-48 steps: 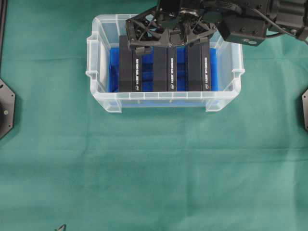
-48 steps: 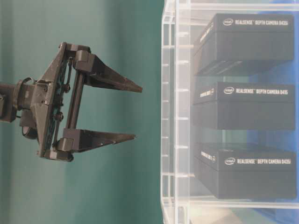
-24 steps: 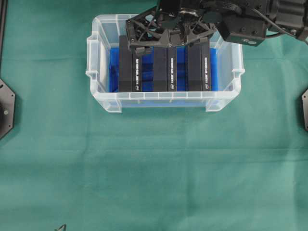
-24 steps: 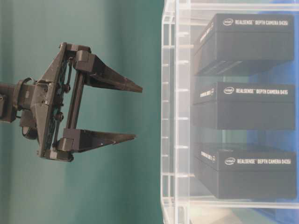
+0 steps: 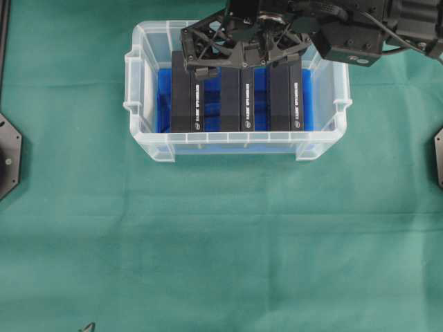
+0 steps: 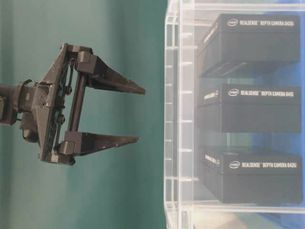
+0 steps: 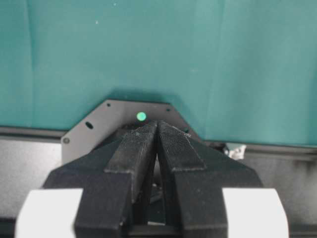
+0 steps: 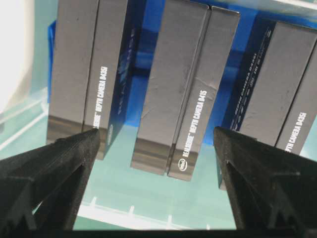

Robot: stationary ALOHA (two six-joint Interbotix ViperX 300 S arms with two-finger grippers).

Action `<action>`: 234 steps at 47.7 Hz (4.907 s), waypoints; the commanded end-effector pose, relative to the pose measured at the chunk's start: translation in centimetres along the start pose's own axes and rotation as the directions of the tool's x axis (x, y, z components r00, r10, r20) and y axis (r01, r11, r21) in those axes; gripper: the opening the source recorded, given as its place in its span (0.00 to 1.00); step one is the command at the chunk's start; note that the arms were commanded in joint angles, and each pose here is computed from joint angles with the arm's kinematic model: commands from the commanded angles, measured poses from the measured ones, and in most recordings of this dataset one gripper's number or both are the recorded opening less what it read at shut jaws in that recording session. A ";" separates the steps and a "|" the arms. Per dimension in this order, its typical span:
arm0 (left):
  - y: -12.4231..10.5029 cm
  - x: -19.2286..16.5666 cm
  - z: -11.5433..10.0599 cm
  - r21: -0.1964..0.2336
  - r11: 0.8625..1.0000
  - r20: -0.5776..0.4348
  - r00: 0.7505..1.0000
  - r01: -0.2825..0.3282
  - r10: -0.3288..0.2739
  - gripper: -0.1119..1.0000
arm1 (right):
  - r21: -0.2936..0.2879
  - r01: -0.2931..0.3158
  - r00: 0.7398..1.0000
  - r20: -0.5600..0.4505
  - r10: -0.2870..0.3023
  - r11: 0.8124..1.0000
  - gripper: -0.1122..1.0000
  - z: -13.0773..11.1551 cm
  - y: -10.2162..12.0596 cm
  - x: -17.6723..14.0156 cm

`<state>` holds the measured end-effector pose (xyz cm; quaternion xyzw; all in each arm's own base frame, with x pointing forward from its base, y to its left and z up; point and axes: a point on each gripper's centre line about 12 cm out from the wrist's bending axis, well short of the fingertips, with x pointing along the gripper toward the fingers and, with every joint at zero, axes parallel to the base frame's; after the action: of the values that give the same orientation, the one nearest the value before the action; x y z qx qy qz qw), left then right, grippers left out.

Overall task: Take the box out of the case with the right arm.
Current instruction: 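Lower the right gripper around the middle black D415 box, then close the right gripper and lift the D415 box upward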

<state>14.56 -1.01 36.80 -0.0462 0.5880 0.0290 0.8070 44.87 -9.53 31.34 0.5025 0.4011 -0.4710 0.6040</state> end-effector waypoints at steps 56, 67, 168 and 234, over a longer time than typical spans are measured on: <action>-0.1 -0.5 0.3 0.000 1.000 0.018 1.000 0.002 -0.002 0.10 | -0.005 0.017 1.000 -0.007 -0.017 1.000 0.93 0.0 -0.3 4.8; 0.0 -0.5 0.4 0.000 1.000 0.017 1.000 0.001 -0.001 0.10 | -0.008 0.062 0.998 -0.017 -0.062 0.998 0.93 -0.2 -1.0 6.8; 0.0 -0.5 0.3 0.001 1.000 0.020 1.000 0.001 -0.001 0.10 | 0.104 0.112 0.989 -0.104 -0.101 0.988 0.69 -2.7 -1.5 10.4; 0.0 -0.5 0.3 0.001 1.000 0.017 1.000 0.001 -0.001 0.10 | 0.110 0.025 0.987 0.154 -0.042 0.994 0.69 1.0 0.7 -8.6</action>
<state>14.52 -1.01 36.82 -0.0463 0.5874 0.0290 0.8075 44.85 -9.22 36.71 0.4748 0.3623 -0.5534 0.5805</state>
